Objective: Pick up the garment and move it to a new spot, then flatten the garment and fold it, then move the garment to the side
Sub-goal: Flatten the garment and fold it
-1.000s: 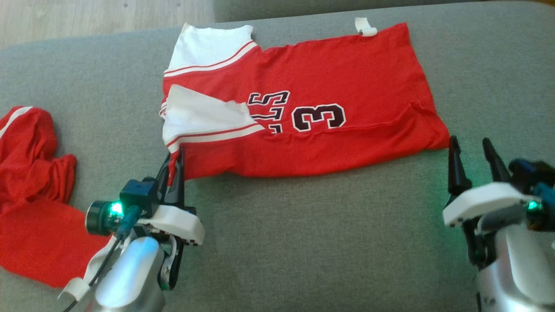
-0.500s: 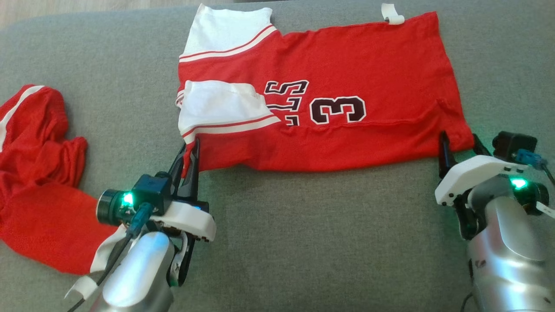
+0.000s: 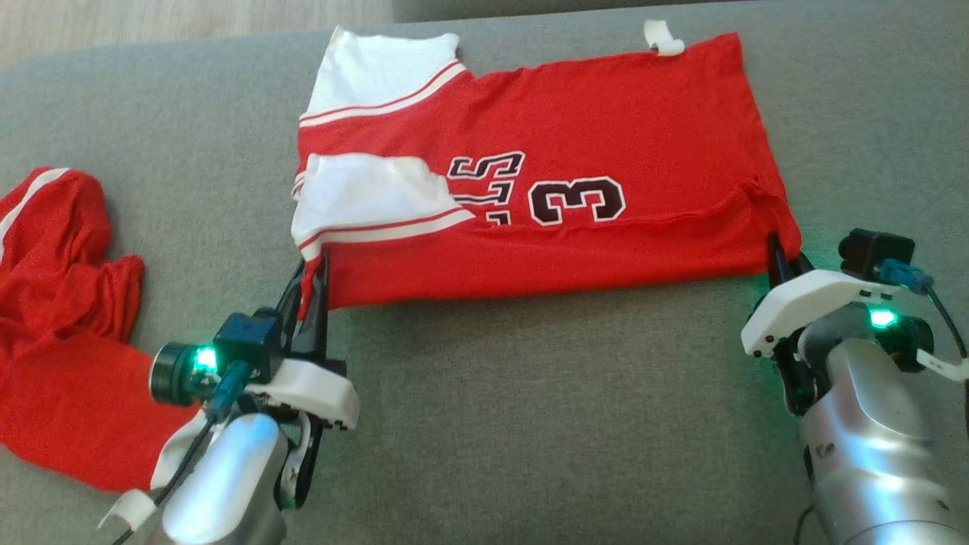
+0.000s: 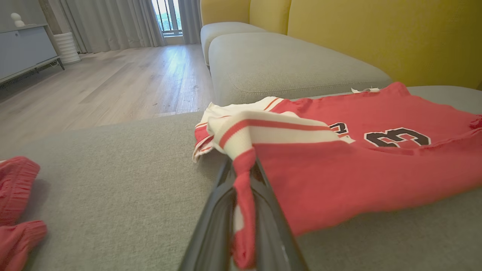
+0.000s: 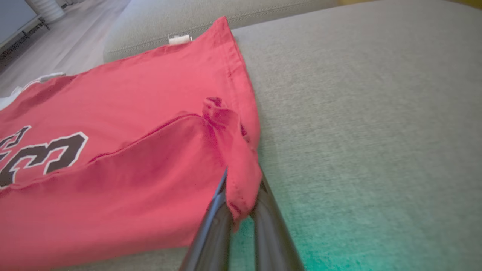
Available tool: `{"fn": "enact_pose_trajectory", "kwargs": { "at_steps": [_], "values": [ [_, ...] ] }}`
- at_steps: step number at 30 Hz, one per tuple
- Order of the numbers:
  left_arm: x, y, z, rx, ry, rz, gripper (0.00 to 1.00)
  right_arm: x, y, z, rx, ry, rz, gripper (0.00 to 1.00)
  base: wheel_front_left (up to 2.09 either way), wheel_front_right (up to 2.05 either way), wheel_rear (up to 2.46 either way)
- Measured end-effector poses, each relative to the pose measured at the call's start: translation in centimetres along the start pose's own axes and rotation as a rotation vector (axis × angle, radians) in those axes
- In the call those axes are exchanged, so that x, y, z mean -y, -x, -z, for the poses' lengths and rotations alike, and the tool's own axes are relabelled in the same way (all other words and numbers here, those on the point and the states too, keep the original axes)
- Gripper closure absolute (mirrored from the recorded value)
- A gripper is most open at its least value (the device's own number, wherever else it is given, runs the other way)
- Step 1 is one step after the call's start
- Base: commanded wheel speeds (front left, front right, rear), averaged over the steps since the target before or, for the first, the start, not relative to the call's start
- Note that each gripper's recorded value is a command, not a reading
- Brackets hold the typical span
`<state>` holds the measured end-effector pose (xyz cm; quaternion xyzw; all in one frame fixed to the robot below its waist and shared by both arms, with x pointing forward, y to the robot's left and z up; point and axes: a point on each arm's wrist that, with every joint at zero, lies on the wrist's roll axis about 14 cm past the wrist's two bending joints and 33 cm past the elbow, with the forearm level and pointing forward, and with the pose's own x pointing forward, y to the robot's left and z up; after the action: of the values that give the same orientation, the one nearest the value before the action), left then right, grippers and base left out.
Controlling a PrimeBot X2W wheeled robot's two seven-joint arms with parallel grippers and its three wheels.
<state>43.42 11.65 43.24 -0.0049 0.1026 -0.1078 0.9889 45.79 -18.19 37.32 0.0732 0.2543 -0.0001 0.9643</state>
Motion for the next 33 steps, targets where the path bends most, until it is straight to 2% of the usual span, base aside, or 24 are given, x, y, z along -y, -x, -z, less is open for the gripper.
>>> {"fn": "enact_pose_trajectory", "kwargs": {
  "at_steps": [5, 13, 23, 28, 29, 30, 31, 32, 33],
  "values": [
    [0.0, 1.1, 0.7, -0.025, 0.015, -0.006, 1.00, 1.3, 1.5, -1.2, 0.072, -0.018, 0.034, 1.00, 0.00, 0.00, 0.00],
    [0.9, 3.5, 1.9, -0.067, 0.028, 0.004, 1.00, 3.4, 5.2, -0.3, 0.112, -0.029, 0.086, 1.00, 0.00, 0.00, 0.00],
    [3.4, 7.4, 3.9, -0.162, 0.064, 0.074, 1.00, 5.4, 9.8, 2.5, 0.065, -0.073, 0.132, 1.00, 0.00, 0.00, 0.00],
    [3.7, 8.0, 4.2, -0.180, 0.063, 0.085, 1.00, 5.4, 10.6, 2.8, 0.056, -0.093, 0.129, 1.00, 0.00, 0.00, 0.00],
    [3.8, 8.0, 4.2, -0.181, 0.064, 0.086, 1.00, 5.3, 10.7, 2.7, 0.055, -0.090, 0.125, 0.28, 0.00, 0.00, 0.00],
    [3.9, 7.9, 4.1, -0.180, 0.067, 0.089, 0.99, 5.3, 10.7, 2.5, 0.060, -0.086, 0.123, 0.00, 0.00, 0.00, 0.00],
    [3.9, 7.9, 4.2, -0.184, 0.077, 0.088, 0.65, 5.3, 10.8, 2.3, 0.070, -0.082, 0.124, 0.00, 0.00, 0.00, 0.00],
    [3.9, 7.9, 4.3, -0.189, 0.079, 0.088, 0.00, 5.5, 10.9, 2.0, 0.079, -0.083, 0.128, 0.00, 0.00, 0.00, 0.00],
    [3.8, 7.9, 4.3, -0.189, 0.078, 0.082, 0.00, 5.7, 10.9, 1.6, 0.091, -0.088, 0.134, 0.00, 0.00, 0.00, 0.00]
  ]
}}
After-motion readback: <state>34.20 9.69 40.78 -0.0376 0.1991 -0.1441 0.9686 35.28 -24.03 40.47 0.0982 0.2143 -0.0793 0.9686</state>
